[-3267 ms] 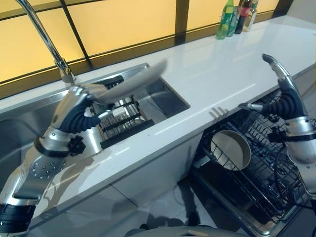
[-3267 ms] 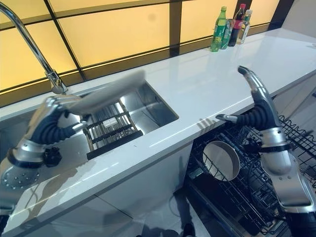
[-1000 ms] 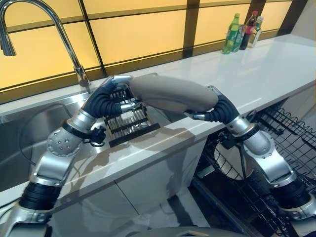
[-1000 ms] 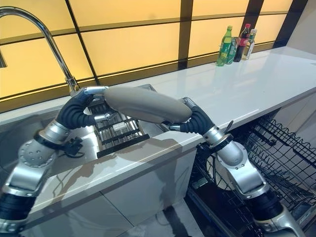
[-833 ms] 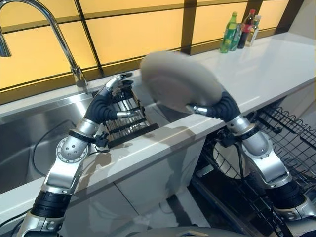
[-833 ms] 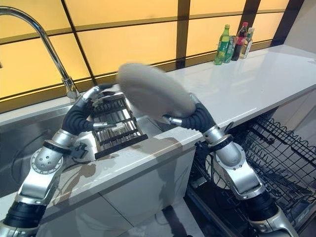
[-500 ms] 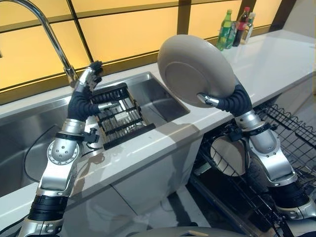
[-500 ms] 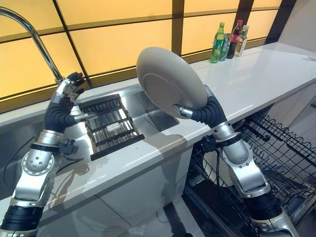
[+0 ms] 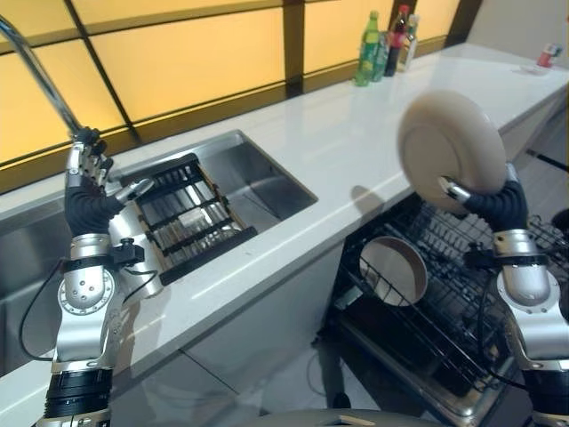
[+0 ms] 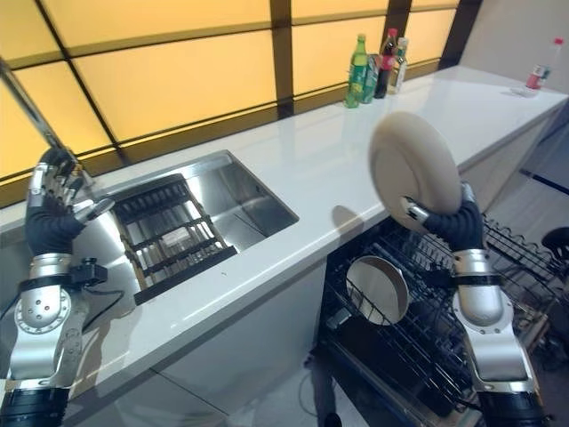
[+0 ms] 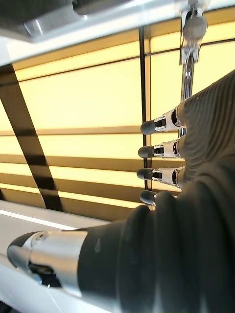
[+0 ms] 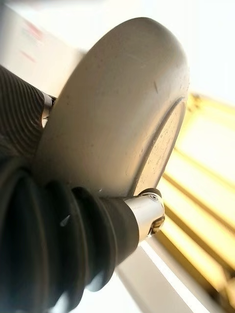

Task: Pick up plates and place into dishwasher.

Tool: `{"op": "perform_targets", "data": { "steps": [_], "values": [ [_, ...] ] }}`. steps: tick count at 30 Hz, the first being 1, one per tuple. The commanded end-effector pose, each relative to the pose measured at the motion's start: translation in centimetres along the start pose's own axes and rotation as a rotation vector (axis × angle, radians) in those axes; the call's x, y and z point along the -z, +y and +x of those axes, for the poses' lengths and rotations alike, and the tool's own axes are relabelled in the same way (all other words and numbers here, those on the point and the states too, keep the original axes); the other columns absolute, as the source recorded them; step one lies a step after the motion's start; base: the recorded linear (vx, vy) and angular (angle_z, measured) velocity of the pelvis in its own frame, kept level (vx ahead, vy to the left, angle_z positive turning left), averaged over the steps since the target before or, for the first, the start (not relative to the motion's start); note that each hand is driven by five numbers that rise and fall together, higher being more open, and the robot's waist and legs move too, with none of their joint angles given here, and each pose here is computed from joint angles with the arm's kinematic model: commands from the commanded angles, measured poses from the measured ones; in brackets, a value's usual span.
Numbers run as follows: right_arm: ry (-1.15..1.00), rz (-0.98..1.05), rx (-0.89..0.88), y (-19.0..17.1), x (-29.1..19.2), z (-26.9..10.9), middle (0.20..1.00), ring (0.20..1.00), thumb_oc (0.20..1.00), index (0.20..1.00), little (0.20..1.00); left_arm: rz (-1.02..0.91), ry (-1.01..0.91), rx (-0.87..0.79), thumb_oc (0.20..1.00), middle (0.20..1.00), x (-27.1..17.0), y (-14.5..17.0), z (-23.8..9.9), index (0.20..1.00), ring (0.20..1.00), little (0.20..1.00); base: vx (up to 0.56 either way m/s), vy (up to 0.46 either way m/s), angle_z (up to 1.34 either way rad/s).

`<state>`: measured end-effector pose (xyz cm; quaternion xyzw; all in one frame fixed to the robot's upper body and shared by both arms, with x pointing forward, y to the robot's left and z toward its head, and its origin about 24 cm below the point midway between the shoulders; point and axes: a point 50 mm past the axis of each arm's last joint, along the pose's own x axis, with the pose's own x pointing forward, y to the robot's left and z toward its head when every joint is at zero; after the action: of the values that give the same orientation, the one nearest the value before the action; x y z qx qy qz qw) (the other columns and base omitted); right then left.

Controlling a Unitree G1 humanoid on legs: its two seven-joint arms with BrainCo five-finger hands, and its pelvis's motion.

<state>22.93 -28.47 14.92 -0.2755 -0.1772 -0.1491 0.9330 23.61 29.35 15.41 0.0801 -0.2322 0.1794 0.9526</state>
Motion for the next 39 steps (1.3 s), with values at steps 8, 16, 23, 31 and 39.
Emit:
{"op": "perform_targets", "data": {
  "steps": [8, 16, 23, 31, 39],
  "values": [
    [0.005, -0.372, 0.266, -6.2, 0.5, 1.9, 0.200, 0.200, 0.200, 0.200, 0.200, 0.031, -0.035, -0.125, 1.000, 1.000, -0.3, 2.1, 1.2, 1.000, 1.000, 1.000, -0.12, -0.087, -0.16],
    [0.062, -0.672, 0.226, -9.0, 1.2, 2.9, 0.200, 0.200, 0.200, 0.200, 0.200, -0.011, -0.006, -0.162, 1.000, 1.000, 0.4, 1.7, 0.6, 1.000, 1.000, 1.000, 0.02, -0.039, -0.02],
    [0.020, -0.706, 0.187, -8.8, -0.5, 5.8, 0.200, 0.200, 0.200, 0.200, 0.200, -0.037, -0.029, -0.188, 1.000, 1.000, -0.1, 1.3, 1.5, 1.000, 1.000, 1.000, -0.09, -0.078, -0.03],
    [0.011, -0.467, 0.159, -6.9, -0.3, 7.1, 0.200, 0.200, 0.200, 0.200, 0.200, -0.024, -0.101, -0.196, 1.000, 1.000, -1.9, 1.5, 3.0, 1.000, 1.000, 1.000, -0.05, -0.120, -0.05],
    [-0.027, -0.396, 0.155, -6.1, -1.6, 9.1, 0.200, 0.200, 0.200, 0.200, 0.200, -0.008, -0.134, -0.200, 1.000, 1.000, -3.0, 1.8, 4.3, 1.000, 1.000, 1.000, -0.02, -0.077, 0.07]
  ]
}}
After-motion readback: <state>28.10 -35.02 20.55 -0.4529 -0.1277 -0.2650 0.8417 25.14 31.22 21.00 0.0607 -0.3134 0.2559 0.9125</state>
